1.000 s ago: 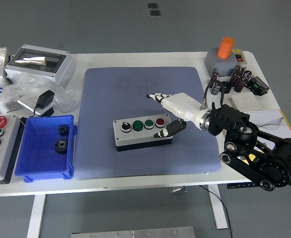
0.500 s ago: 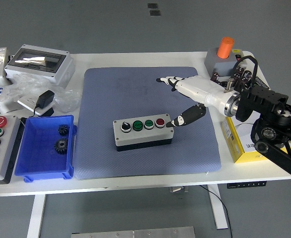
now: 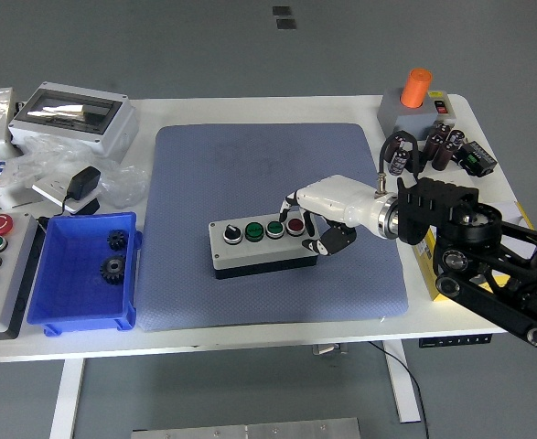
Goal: Pick up the button,place it on the desk,press the button,press the button
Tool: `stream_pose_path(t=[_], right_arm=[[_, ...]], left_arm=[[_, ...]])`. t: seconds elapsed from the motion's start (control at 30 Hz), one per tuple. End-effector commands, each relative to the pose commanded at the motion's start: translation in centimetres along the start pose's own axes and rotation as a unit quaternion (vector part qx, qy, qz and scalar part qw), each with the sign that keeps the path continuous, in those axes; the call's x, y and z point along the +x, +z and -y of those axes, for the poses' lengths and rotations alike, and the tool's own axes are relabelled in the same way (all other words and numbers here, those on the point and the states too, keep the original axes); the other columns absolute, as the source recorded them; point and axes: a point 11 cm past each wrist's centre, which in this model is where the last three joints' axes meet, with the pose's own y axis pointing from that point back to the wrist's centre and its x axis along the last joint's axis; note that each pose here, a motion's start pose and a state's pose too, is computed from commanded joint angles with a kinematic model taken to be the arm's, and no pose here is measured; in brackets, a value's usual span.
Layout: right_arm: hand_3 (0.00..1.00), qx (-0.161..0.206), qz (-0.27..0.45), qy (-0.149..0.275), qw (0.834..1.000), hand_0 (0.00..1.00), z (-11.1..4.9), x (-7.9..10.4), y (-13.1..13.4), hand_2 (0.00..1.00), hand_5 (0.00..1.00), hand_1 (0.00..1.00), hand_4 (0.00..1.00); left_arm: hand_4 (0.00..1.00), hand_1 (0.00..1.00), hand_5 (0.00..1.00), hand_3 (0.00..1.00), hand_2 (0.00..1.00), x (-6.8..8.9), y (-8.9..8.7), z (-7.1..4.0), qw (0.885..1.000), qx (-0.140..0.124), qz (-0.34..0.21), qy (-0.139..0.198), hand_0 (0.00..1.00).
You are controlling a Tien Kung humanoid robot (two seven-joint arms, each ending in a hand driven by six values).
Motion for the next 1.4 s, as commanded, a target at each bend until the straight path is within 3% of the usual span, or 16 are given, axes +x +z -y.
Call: stream_pose_path(t=[0.57, 0.73, 0.97, 1.23, 1.27, 1.4], right_arm=[[0.710, -0.004, -0.015, -0.024, 1.000, 0.175, 1.4, -1.9, -0.6, 0.152, 0.002, 0.074, 0.229], [0.712, 0.001, 0.003, -0.006, 1.000, 0.174, 1.1, -0.9, -0.3, 0.151, 0.002, 0.074, 0.226], [0.713, 0.046, 0.064, 0.089, 0.993, 0.172, -0.6, 3.1, -0.8, 0.151, 0.002, 0.073, 0.222], [0.709, 0.007, 0.022, 0.109, 0.994, 0.171, -0.3, 3.2, 0.8, 0.152, 0.002, 0.074, 0.217], [0.939, 0.004, 0.018, 0.110, 0.994, 0.357, -0.3, 3.1, 0.8, 0.569, 0.366, 0.460, 0.890], [0.939, -0.001, 0.009, 0.111, 0.994, 0.357, -0.2, 3.1, 0.9, 0.569, 0.366, 0.460, 0.890]], left_arm=[[0.433, 0.755, 0.002, 0.555, 0.565, 0.0, 0.0, 0.0, 1.000, -0.001, 0.000, 0.000, 0.732], [0.425, 0.755, 0.002, 0.555, 0.565, 0.0, 0.0, 0.0, 1.000, -0.002, 0.001, 0.000, 0.733], [0.426, 0.755, 0.002, 0.555, 0.564, 0.0, 0.0, 0.0, 1.000, -0.001, 0.001, 0.000, 0.733], [0.427, 0.756, 0.002, 0.555, 0.565, -0.1, 0.1, 0.0, 1.000, -0.002, 0.002, -0.001, 0.733], [0.418, 0.756, 0.002, 0.555, 0.564, -0.1, 0.1, 0.0, 1.000, -0.002, 0.002, -0.001, 0.733], [0.418, 0.756, 0.002, 0.555, 0.564, 0.0, 0.1, 0.0, 1.000, -0.001, 0.002, -0.001, 0.733]])
